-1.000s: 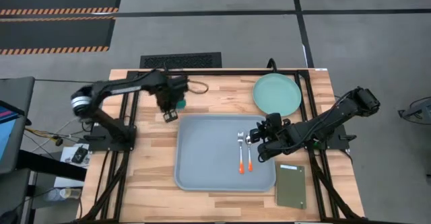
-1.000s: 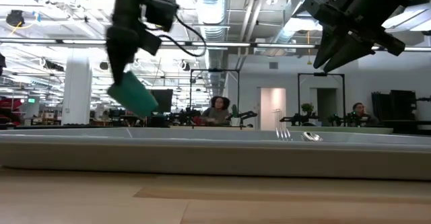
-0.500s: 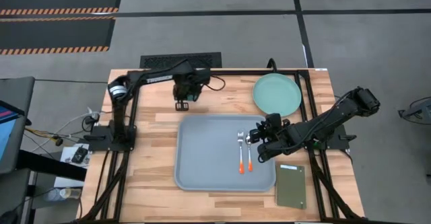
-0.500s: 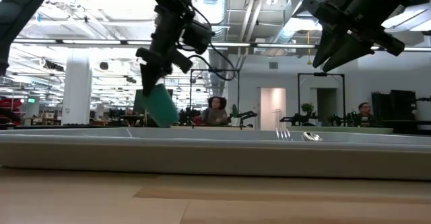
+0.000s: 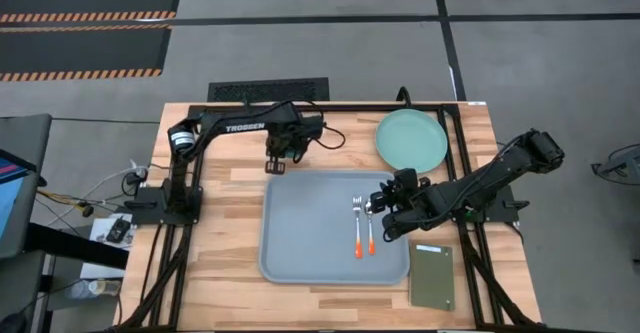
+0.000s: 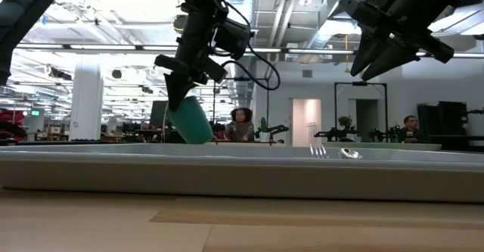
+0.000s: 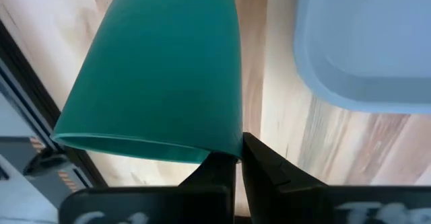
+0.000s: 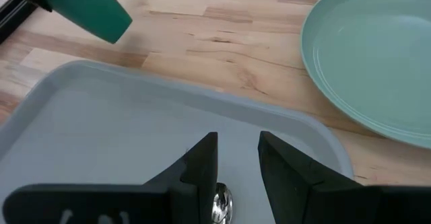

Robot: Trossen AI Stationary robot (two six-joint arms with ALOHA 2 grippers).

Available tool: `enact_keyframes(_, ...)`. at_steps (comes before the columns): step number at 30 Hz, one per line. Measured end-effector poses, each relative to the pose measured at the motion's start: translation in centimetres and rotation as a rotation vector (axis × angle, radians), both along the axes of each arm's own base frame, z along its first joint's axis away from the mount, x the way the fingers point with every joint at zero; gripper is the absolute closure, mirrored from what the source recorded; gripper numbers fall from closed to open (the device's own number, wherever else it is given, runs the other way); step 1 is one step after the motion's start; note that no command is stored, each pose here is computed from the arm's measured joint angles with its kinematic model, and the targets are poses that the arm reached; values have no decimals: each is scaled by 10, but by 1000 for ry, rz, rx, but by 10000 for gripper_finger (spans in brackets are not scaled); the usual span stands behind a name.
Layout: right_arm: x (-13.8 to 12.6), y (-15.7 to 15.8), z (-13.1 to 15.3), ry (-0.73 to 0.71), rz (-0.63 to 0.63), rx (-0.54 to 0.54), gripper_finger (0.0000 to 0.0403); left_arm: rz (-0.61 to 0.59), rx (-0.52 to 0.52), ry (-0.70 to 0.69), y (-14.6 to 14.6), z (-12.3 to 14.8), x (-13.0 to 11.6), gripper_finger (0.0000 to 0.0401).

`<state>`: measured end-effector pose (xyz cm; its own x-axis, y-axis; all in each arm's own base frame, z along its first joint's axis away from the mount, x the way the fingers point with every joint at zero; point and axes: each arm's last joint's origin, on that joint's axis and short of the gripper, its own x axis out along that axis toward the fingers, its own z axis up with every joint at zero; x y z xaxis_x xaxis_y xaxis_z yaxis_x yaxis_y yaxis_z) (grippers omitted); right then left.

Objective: Pick and place plate/cup/fork/spoon on tray
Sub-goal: Move the green cup to the top left of the gray tray

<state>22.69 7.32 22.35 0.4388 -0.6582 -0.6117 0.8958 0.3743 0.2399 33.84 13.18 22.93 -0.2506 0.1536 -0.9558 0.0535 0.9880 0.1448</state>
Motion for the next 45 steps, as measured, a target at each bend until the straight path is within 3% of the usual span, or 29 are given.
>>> enact_keyframes(13, 0, 0, 0, -2, 0, 1, 269, -36, 29, -20, 2, -1, 3, 399)
enact_keyframes(17, 0, 0, 0, -2, 0, 1, 269, -65, 93, 18, 4, 0, 2, 400)
enact_keyframes(25, 0, 0, 0, -2, 0, 2, 269, -83, 94, 62, 2, -12, -3, 401)
enact_keyframes(28, 0, 0, 0, -2, 0, 2, 269, -97, 145, 90, 0, -12, -3, 401)
enact_keyframes(40, 0, 0, 0, -5, 0, 4, 269, -120, 115, 122, -4, -21, -7, 400)
enact_keyframes(45, 0, 0, 0, -5, 0, 3, 269, -169, 116, 157, -11, -29, -9, 382)
